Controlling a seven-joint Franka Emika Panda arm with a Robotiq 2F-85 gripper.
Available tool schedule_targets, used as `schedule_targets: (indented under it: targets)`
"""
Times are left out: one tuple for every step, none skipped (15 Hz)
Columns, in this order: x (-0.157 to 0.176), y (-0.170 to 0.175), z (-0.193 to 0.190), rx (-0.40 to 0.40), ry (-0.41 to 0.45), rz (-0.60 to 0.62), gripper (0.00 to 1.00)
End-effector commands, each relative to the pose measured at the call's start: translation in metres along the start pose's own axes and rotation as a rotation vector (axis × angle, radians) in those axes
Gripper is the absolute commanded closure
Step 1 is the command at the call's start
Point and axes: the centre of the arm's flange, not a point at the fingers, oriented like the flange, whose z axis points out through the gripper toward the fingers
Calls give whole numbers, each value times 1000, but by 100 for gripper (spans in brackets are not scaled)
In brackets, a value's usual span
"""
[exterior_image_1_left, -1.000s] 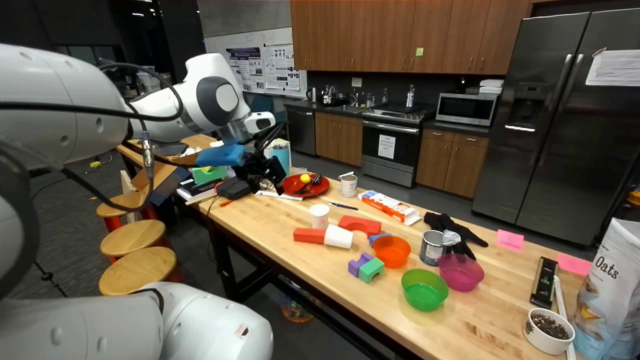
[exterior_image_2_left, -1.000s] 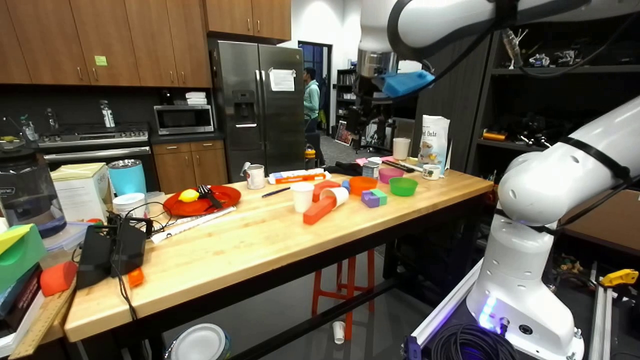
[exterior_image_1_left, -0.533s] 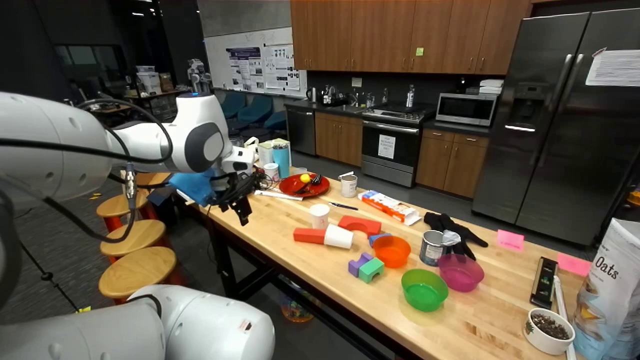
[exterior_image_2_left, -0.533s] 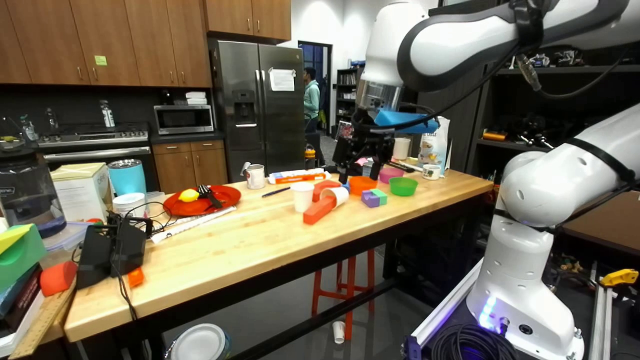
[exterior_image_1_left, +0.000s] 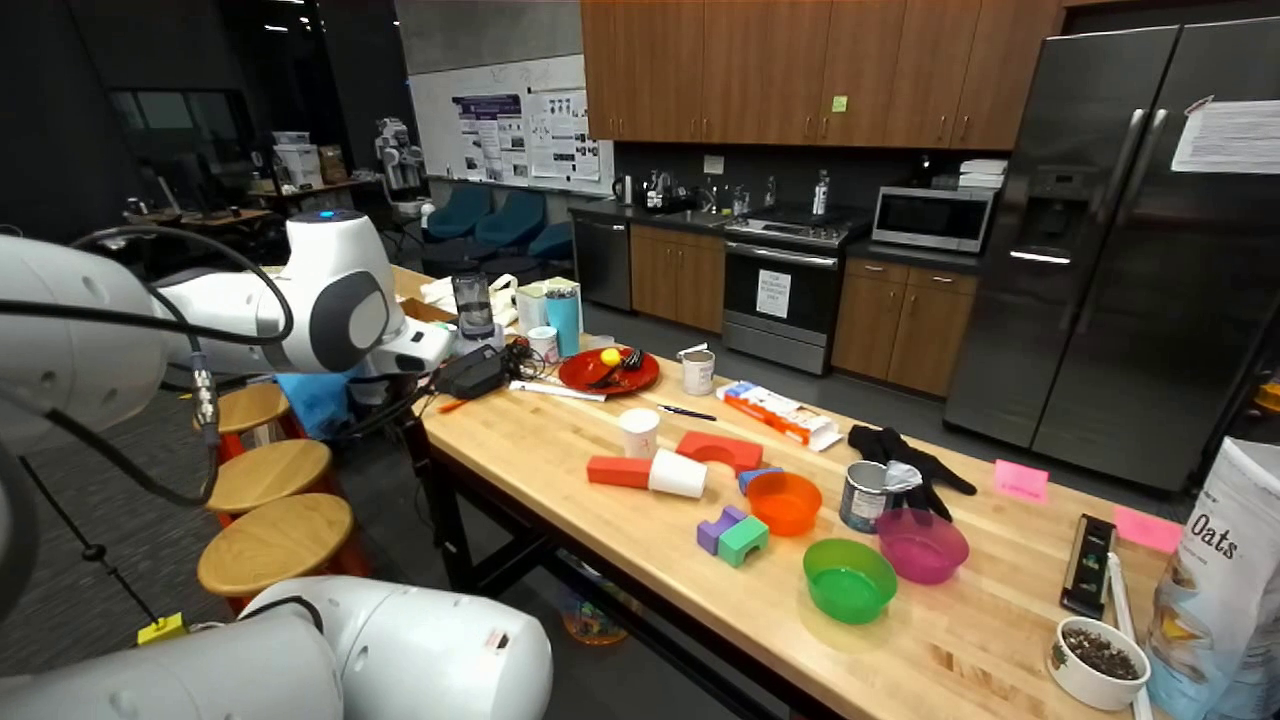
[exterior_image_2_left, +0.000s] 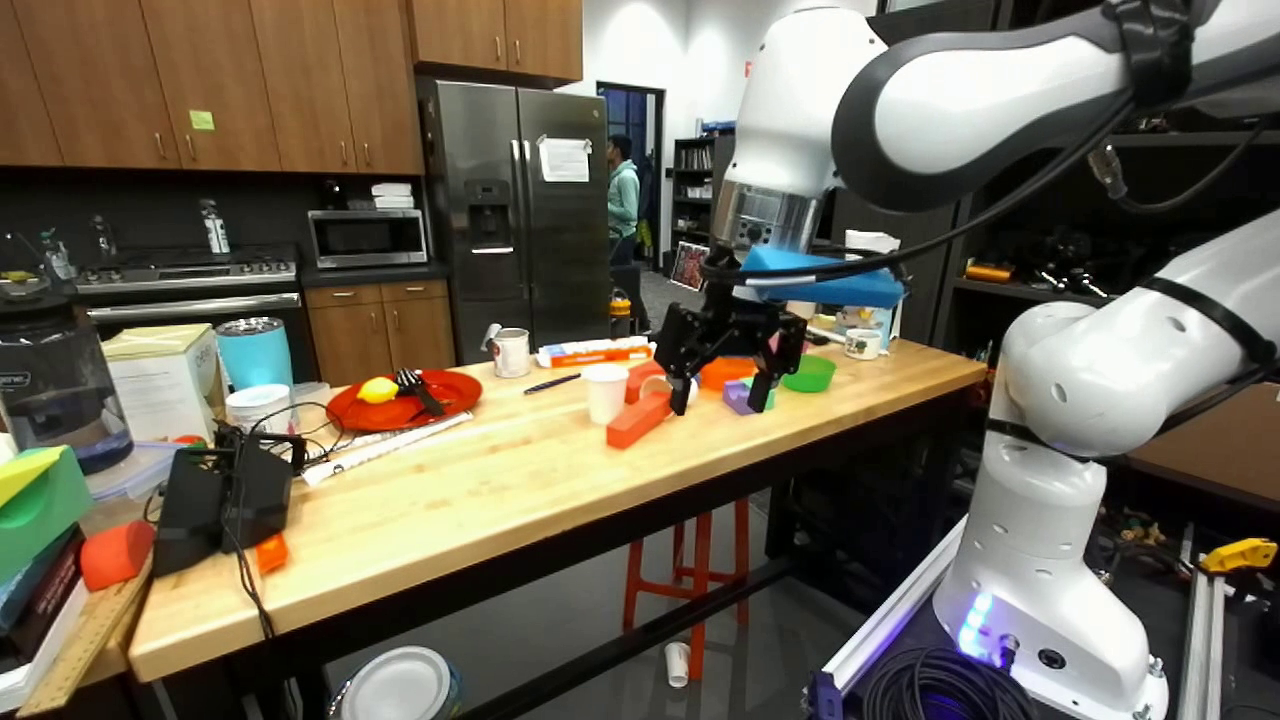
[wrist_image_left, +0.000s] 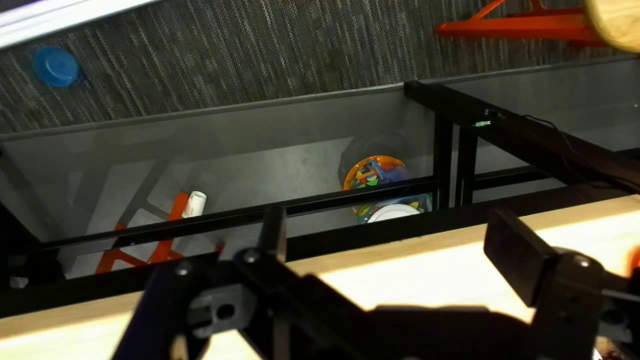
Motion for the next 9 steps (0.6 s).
schedule_targets:
  targets:
    - [-23,-8,-14,-29,-16,74,0]
    - [-27,-10,-18,-52,-20,88,0]
    - [-31,-12,-23,-81,-19,97,0]
    - [-33,-12,-27,-106,-17,103,0]
    - [-34,-9,-32,-122,-4,98,0]
    - [-31,0,-37,-100,24,94,0]
    - [-25,11,-41,-58,44,98,0]
    - [-28,-8,-27,-94,8,83,0]
    - [-27,-5,-32,-83,19,89,0]
